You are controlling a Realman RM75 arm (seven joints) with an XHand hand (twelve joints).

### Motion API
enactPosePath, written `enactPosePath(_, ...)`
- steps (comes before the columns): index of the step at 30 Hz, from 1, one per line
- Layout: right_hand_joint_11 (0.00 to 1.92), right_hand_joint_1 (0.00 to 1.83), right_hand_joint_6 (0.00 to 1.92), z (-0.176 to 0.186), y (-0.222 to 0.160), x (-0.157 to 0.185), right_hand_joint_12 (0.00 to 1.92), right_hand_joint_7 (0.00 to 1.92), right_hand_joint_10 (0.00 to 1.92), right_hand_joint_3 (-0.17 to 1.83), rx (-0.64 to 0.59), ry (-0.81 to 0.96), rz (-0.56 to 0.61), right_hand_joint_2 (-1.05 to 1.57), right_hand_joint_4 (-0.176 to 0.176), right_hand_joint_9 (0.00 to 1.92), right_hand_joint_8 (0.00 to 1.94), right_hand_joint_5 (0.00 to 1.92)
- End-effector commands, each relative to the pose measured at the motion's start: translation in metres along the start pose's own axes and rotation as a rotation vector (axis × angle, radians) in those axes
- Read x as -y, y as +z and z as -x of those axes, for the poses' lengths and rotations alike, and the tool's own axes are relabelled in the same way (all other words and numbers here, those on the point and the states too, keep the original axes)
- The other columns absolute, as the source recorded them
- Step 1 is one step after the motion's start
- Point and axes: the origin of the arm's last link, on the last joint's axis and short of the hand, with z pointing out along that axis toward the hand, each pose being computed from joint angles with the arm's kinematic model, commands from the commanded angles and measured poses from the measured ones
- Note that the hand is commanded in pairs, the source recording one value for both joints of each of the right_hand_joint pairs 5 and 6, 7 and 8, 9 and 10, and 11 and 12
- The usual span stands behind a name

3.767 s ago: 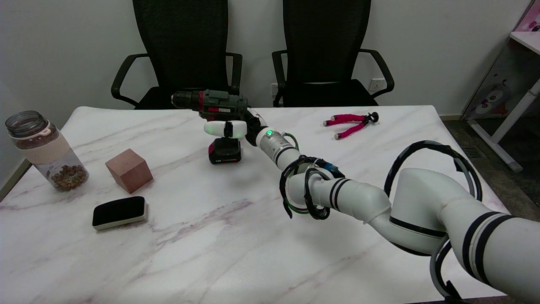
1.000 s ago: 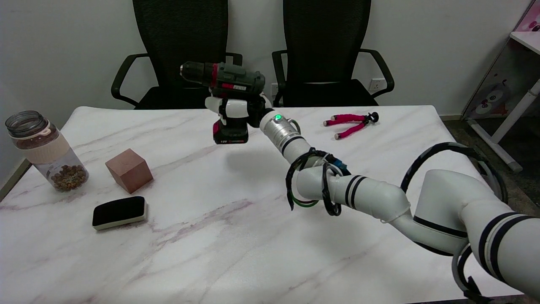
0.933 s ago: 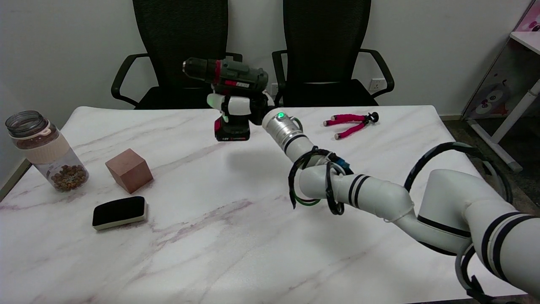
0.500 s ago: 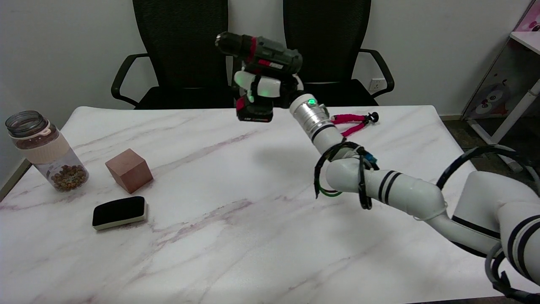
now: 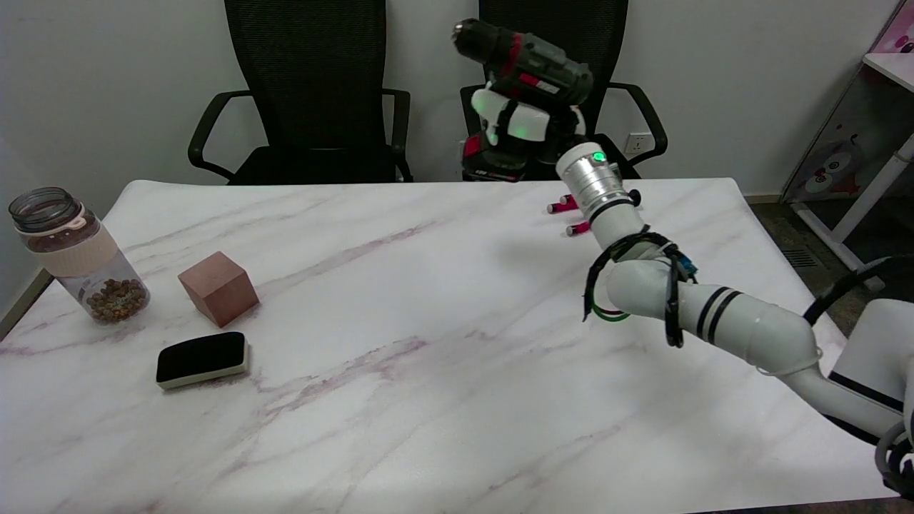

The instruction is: Pick up the power screwdriver.

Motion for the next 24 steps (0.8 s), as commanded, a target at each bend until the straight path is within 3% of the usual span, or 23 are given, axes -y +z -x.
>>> enactPosePath(1, 1.92, 1.10, 1.62, -0.077, -0.027, 0.045, 1.92, 1.62, 1.92, 0.78, -0.110, -0.053, -0.082, 1.27, 0.043, 1.92, 1.62, 1.62)
enactPosePath(16, 1.92, 1.08, 1.60, -0.087, -0.047, 0.045, 1.92, 1.60, 1.92, 0.75, -0.111, -0.071, -0.077, 1.32, 0.044, 1.92, 1.60, 1.60)
enactPosePath(24, 1.92, 1.09, 1.56, -0.086, -0.066, 0.056, 1.92, 1.56, 1.92, 0.74, -0.047, -0.180, -0.147, 1.32, 0.042, 1.92, 1.56, 1.56)
